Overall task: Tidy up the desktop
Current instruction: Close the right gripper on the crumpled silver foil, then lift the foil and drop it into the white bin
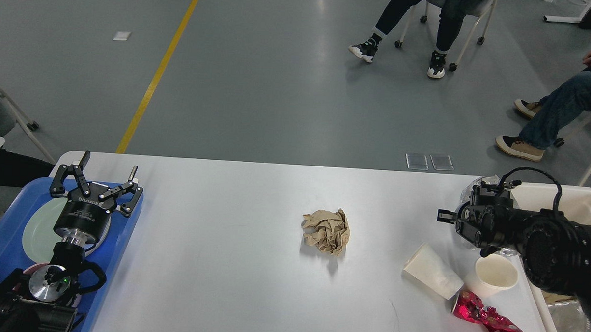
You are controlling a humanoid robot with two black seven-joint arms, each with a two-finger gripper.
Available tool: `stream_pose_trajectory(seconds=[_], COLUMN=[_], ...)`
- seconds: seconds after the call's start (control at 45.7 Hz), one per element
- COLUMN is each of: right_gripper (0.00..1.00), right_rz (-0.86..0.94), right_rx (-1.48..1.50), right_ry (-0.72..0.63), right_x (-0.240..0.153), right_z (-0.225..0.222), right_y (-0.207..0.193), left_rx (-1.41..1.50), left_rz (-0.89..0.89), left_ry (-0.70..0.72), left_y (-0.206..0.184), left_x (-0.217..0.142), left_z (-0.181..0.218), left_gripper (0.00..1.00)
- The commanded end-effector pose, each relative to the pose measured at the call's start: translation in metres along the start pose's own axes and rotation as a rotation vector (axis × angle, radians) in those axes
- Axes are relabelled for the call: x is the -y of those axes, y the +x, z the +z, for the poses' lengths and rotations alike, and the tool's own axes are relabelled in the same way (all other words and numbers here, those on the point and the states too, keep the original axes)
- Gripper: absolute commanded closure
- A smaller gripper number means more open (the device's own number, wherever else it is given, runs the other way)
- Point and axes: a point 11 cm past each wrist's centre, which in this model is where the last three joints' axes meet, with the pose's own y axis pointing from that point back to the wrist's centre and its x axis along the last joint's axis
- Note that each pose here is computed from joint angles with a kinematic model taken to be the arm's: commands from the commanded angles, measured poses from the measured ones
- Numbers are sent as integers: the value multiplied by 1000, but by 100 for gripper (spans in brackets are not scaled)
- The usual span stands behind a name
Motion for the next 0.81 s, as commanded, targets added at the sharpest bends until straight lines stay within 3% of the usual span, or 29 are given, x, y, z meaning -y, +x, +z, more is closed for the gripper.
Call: stream_pose_trajectory(seconds=[0.0, 0.284, 0.569, 0.787], right_gripper=[100, 100, 100, 100], right_rz=[-14, -119, -248, -210], right_rx=[3, 56, 93, 146], right_ry=[0, 23, 100, 93], right_x=[-9, -64, -167, -246], right_z=[0, 10, 12, 32], right_y=[8, 40, 89, 116], left_rx=[0, 0, 0, 0], left_rz=[0, -1, 0, 0], left_ry=[0, 0, 0, 0], left_y=[0, 0, 0, 0], left_x=[0, 0, 0, 0], left_z=[0, 0, 0, 0], left_gripper=[4, 4, 4, 4])
